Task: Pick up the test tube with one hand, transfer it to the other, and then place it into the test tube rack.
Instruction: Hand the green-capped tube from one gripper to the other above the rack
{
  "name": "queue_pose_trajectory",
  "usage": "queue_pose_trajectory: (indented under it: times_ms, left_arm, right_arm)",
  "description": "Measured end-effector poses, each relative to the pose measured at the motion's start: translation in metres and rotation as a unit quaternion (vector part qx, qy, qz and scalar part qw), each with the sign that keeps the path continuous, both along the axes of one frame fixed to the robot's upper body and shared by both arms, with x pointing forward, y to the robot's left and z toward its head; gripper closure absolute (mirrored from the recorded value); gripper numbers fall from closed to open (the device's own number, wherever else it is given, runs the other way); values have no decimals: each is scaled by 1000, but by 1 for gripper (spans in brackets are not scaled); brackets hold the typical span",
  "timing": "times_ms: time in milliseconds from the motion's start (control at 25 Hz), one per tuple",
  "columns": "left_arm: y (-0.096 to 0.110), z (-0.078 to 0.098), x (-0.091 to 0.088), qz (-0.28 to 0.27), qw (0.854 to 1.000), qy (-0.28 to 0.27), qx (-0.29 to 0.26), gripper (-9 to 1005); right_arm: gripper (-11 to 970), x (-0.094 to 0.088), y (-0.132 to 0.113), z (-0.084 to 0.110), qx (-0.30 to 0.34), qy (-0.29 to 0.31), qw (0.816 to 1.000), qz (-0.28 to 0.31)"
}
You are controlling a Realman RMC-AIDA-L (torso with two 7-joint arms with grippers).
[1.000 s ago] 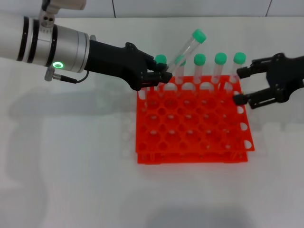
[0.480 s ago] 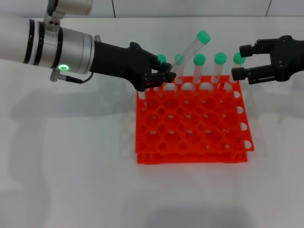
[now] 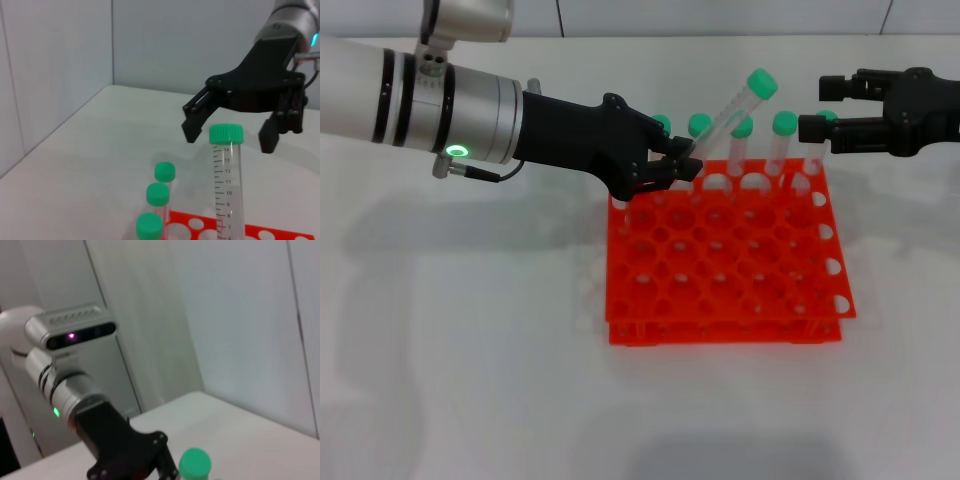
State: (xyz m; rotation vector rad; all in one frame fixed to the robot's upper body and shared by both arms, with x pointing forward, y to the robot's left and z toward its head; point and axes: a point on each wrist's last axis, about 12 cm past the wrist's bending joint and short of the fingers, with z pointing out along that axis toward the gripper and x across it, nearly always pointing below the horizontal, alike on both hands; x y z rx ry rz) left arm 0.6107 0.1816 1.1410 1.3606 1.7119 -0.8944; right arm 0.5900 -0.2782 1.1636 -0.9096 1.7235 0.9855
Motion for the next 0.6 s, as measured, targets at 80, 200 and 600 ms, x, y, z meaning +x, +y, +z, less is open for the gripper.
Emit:
queue_pose_trajectory:
  times_ms: [80,200,600]
  left_arm:
    - [0,0,0,-1,1000,-1,-2,805]
    - [1,0,0,2,1000,0,-2,805]
    - [0,-1,0,7,1000,-1,-5,804]
  right_arm:
    - [213,-1,1,-4,11,1,1000,-5]
    - [214,-2,6,-9,26,0,1000,-8]
    - [217,-6,17,-23,98,-14,995,-22]
